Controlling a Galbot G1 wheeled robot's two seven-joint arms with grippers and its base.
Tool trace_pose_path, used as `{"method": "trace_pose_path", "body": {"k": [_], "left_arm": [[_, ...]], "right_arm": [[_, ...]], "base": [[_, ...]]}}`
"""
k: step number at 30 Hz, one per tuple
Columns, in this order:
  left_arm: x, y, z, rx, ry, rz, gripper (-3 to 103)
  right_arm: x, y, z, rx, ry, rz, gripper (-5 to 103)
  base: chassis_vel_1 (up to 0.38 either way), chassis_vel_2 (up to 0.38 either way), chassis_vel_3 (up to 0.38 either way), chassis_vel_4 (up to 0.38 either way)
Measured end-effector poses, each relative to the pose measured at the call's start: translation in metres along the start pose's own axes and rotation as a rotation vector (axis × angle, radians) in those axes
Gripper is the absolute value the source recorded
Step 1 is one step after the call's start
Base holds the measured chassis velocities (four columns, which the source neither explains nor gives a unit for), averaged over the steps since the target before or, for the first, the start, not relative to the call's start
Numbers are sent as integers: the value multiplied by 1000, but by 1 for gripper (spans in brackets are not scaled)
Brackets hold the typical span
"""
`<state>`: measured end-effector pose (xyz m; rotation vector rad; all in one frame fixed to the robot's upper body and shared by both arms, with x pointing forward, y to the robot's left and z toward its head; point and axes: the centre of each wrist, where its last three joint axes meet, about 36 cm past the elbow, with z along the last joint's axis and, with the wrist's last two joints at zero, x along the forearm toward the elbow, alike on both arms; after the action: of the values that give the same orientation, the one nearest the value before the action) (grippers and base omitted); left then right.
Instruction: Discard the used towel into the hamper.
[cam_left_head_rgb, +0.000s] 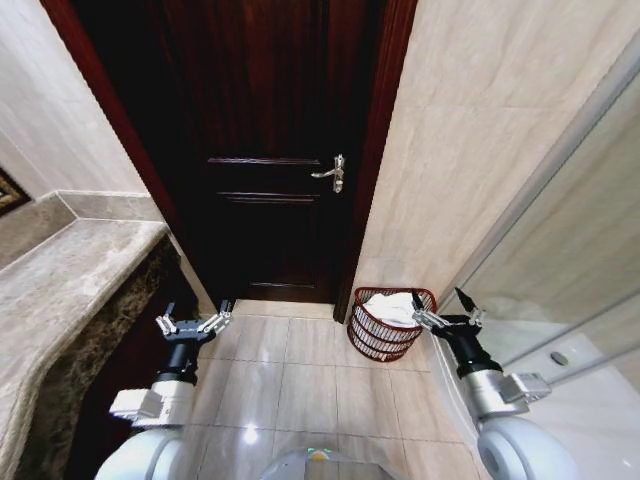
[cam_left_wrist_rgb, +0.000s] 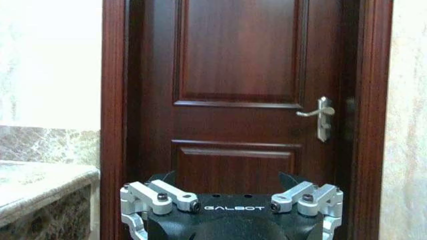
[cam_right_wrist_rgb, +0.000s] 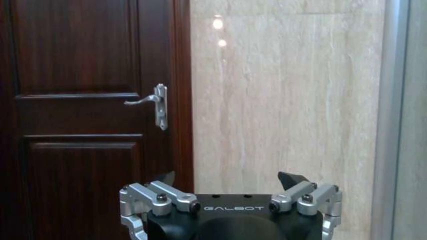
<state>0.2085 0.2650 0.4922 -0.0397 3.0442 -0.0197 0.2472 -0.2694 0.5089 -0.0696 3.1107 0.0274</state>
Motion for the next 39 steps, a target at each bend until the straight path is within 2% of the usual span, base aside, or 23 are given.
{"method": "trace_pose_path", "body": {"k": [12,22,39], "left_arm": [[-3,4,5,5,-17,25,100],[-8,7,22,18,-30,21,100],[-7,8,19,16,-45,30,100]], "right_arm": [[-1,-4,13,-32,59,-10,100],[5,-15,35,-12,44,-22,100],[10,-1,24,-2,15,-20,100]], "base": [[0,0,0,0],[0,0,0,0],[0,0,0,0]]}}
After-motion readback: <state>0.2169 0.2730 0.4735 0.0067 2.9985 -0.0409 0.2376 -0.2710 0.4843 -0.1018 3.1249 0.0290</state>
